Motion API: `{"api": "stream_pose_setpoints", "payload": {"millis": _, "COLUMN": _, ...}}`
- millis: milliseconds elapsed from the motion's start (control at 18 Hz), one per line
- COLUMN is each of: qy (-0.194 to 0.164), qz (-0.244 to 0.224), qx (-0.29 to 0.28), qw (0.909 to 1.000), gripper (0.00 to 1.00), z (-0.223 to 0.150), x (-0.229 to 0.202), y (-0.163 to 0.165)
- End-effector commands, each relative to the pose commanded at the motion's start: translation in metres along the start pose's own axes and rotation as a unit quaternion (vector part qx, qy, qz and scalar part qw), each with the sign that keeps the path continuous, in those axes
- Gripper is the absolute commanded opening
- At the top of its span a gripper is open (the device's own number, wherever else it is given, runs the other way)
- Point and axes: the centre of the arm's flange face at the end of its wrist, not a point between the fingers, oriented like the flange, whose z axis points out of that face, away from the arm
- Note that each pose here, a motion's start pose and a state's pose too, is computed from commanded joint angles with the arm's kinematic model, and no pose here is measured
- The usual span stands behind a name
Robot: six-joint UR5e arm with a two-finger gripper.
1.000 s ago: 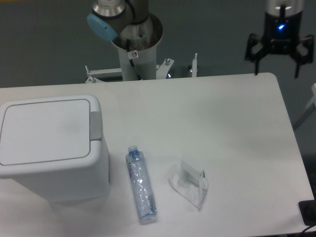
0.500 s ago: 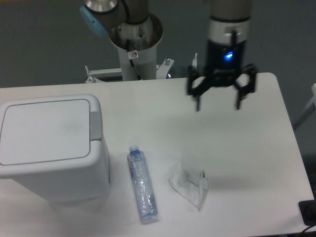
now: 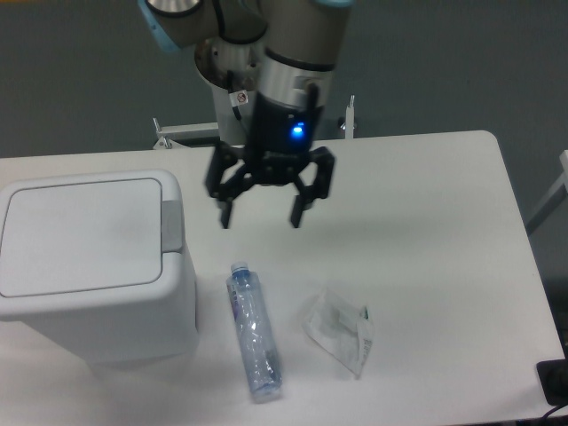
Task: Open the trash can
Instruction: 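Move the open gripper down toward the white trash can lid, then lower the gripper finger onto the lid's raised tab at its hinge edge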
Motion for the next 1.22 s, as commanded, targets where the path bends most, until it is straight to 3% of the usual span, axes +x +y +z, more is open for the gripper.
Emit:
{"api": "stream_pose_setpoints", "payload": {"millis": 500, "qy": 0.006, "qz": 0.011, "qx": -0.024, "qw": 0.9996, "gripper": 1.00, "z": 0.025, "x": 0.012, "y": 0.017}}
{"api": "stream_pose_setpoints", "payload": {"millis": 1222, "qy": 0.001, "qz": 0.011, "qx": -0.033, "qw": 0.9994, "gripper": 1.00, "z": 0.041, "x": 0.004, "y": 0.015}}
